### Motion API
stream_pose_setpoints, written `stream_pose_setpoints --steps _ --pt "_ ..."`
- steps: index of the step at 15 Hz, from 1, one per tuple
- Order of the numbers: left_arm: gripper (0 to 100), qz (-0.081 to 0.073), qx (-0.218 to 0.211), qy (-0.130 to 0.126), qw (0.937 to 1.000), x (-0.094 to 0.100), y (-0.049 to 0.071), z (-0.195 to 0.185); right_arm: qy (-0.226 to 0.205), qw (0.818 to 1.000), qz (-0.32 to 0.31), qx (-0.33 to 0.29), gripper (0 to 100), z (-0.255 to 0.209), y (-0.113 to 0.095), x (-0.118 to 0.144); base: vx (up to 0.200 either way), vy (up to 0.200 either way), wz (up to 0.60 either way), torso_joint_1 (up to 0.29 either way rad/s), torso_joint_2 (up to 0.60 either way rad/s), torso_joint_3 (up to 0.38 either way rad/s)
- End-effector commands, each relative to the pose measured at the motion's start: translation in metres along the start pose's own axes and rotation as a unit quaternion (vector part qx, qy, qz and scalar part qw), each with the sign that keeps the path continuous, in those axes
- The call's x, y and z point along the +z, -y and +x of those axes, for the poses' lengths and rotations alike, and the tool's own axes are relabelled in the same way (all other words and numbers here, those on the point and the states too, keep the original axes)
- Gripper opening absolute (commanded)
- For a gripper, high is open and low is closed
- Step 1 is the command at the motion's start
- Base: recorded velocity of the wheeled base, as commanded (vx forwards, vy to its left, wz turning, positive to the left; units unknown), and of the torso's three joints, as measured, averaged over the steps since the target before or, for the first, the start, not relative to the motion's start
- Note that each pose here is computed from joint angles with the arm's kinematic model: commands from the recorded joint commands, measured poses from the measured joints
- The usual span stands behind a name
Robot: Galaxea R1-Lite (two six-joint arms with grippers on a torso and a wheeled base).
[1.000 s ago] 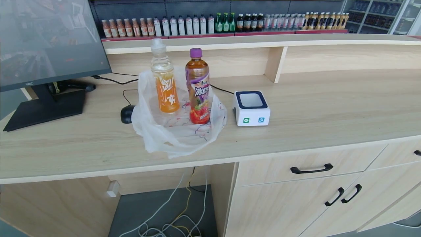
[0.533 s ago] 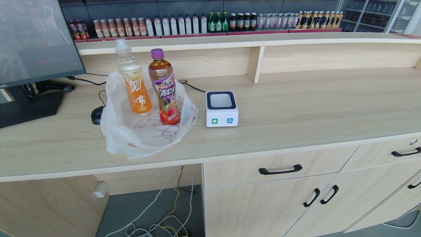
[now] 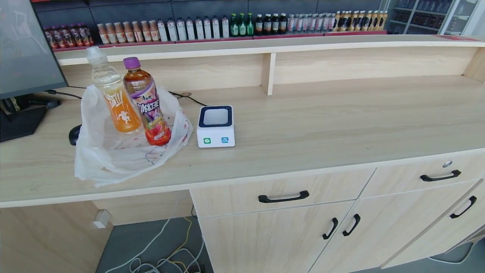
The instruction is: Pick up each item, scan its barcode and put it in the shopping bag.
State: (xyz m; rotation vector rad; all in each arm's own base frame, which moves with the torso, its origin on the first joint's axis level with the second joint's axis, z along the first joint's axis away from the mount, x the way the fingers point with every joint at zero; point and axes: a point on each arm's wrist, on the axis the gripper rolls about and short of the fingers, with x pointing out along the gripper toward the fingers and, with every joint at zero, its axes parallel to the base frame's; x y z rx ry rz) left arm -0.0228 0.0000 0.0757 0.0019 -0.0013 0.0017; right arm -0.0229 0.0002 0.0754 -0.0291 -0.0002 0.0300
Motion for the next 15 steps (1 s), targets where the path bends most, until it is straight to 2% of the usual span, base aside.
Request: stream_pose_setpoints --steps 1,15 --pt "100 0.001 0.001 0.000 1.0000 0.0000 0.0000 0.0000 -0.001 1.000 0.000 0.000 100 0.0001 0.0000 0.0000 0.000 0.000 0.00 0.000 0.00 0.000" --pt "100 0.001 0.001 0.000 1.0000 0.0000 0.0000 0.0000 -0.001 1.000 -0.002 0.000 100 0.0001 0.0000 0.0000 0.000 0.000 0.00 0.000 0.00 0.000"
